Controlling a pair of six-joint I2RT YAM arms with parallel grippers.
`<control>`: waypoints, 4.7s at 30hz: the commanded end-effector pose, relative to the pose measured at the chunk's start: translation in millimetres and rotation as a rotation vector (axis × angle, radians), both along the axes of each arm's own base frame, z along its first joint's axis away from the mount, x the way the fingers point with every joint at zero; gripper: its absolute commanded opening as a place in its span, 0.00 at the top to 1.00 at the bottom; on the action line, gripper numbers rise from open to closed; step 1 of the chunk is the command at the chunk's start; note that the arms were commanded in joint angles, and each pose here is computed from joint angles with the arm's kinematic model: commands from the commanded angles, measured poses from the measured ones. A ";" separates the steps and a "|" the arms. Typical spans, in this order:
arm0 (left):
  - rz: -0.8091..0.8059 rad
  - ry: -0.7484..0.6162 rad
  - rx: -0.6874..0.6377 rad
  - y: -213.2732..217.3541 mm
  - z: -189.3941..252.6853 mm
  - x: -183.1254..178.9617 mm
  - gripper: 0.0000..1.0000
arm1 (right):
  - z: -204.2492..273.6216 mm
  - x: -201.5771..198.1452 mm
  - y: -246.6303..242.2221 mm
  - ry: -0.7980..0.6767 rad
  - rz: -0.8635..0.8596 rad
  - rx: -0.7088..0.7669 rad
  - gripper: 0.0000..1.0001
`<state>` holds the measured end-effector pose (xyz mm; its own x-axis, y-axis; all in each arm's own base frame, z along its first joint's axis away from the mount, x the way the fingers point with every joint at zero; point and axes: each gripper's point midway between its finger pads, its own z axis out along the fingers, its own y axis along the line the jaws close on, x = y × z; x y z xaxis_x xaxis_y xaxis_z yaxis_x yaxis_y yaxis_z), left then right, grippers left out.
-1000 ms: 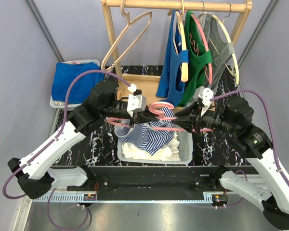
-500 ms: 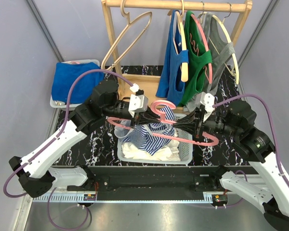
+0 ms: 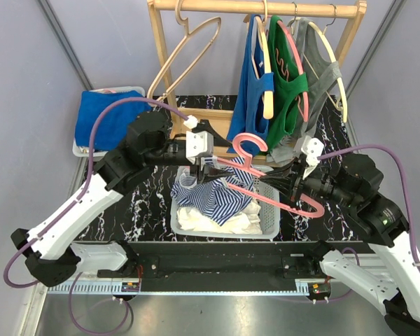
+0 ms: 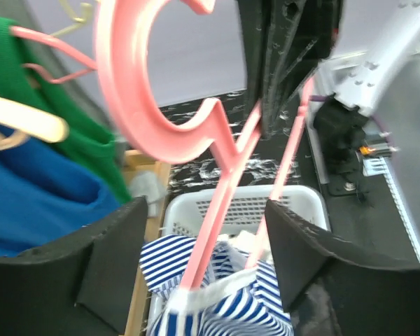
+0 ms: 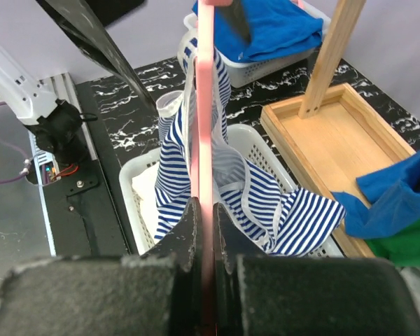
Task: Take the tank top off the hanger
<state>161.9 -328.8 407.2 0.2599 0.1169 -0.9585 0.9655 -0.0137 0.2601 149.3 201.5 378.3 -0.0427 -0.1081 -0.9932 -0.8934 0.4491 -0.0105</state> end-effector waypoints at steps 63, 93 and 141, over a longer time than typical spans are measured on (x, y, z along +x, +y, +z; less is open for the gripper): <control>0.052 0.166 -0.102 34.0 -25.8 -19.8 0.52 | 28.9 -11.7 -27.7 0.001 -0.104 0.000 1.00; 0.240 0.116 -0.017 44.5 -70.6 8.5 0.67 | 33.6 -9.6 -24.5 -0.006 -0.095 0.005 1.00; 0.842 0.130 0.051 129.4 -105.6 109.7 1.00 | 65.7 -86.4 -97.6 0.018 -0.230 0.104 1.00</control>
